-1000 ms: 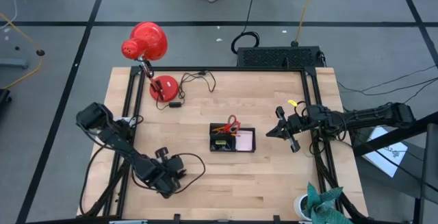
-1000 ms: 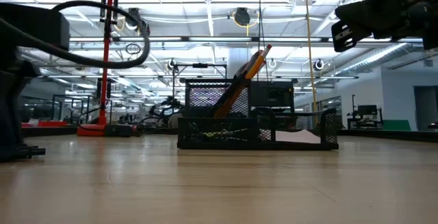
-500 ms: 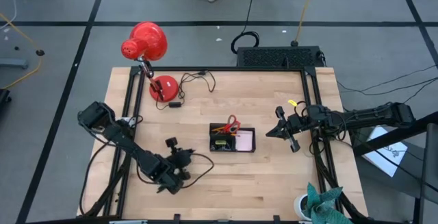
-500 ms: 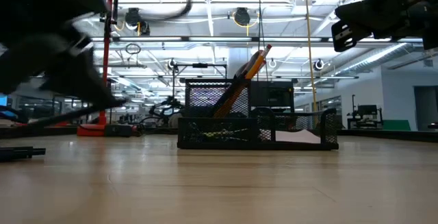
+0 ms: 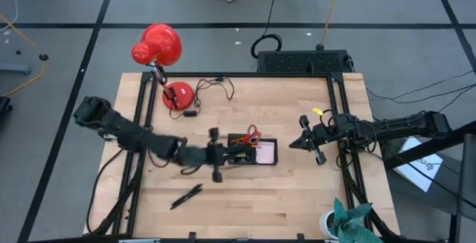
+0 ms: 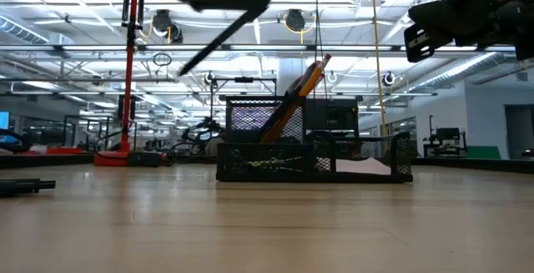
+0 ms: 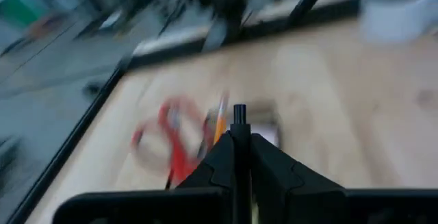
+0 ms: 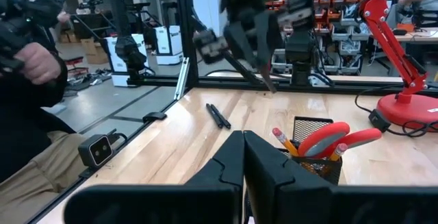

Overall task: Pick and place office supplies into organizer
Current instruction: Put the black pen into the black desk organizer

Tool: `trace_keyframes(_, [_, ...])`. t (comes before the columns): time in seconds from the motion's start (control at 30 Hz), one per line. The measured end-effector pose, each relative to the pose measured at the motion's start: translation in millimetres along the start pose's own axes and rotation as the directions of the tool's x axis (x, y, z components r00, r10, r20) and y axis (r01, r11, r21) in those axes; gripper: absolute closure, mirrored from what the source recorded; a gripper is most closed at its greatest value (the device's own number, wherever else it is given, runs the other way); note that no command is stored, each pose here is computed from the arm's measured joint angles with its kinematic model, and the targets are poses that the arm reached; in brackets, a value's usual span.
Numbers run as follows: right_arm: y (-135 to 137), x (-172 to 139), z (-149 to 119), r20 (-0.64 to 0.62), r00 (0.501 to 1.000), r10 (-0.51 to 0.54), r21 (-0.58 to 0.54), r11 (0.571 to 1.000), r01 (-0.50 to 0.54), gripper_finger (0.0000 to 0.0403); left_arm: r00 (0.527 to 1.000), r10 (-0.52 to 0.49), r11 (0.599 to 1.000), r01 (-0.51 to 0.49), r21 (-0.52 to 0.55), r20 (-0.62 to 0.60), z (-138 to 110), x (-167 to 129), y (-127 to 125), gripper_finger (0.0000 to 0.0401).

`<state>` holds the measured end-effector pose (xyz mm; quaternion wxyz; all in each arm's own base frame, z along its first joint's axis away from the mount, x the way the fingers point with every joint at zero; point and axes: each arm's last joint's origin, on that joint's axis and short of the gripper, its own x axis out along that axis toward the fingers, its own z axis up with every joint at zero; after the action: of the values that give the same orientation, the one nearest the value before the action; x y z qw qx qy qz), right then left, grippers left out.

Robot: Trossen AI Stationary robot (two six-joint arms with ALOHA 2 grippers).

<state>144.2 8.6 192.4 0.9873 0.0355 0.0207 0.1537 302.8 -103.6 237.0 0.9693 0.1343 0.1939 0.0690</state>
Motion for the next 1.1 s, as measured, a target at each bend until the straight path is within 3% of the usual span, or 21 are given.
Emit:
trace_keyframes(0.1, [0, 0, 0, 0.0, 1.0, 0.0, -0.003, 1.0, 0.0, 0.0403, 0.993, -0.092, 0.995, 0.094, -0.02, 0.067, 4, 14, 23, 0.0368])
trace_keyframes(0.23, [0, 0, 0, 0.0, 1.0, 0.0, -0.005, 1.0, 0.0, 0.0403, 0.987, -0.134, 0.99, 0.138, -0.042, 0.095, -5, 40, 52, 0.0361])
trace_keyframes(0.3, [0, 0, 0, -0.001, 1.0, 0.001, -0.007, 1.0, -0.001, 0.0403, 0.974, -0.154, 0.986, 0.162, -0.038, 0.167, -5, 49, 66, 0.0361])
trace_keyframes(0.4, [0, 0, 0, 0.0, 1.0, 0.0, -0.007, 1.0, 0.0, 0.0403, 0.944, -0.188, 0.979, 0.201, -0.02, 0.27, 0, 54, 83, 0.036])
trace_keyframes(0.53, [0, 0, 0, 0.0, 1.0, 0.0, -0.009, 1.0, 0.0, 0.0403, 0.943, -0.193, 0.979, 0.205, -0.018, 0.272, -4, 57, 97, 0.036])
trace_keyframes(0.7, [0, 0, 0, 0.0, 1.0, 0.0, -0.05, 0.999, 0.0, 0.0403, 0.937, -0.244, 0.968, 0.252, -0.002, 0.249, -12, 65, 95, 0.036])
trace_keyframes(0.93, [0, 0, 0, -0.001, 1.0, -0.001, -0.036, 0.999, 0.001, 0.0403, 0.934, -0.327, 0.941, 0.336, -0.04, 0.142, -47, 93, 78, 0.0359])
trace_keyframes(1.1, [0, 0, 0, -0.003, 1.0, -0.001, -0.033, 0.999, 0.001, 0.0403, 0.934, -0.33, 0.939, 0.34, -0.05, 0.138, -57, 104, 73, 0.0359])
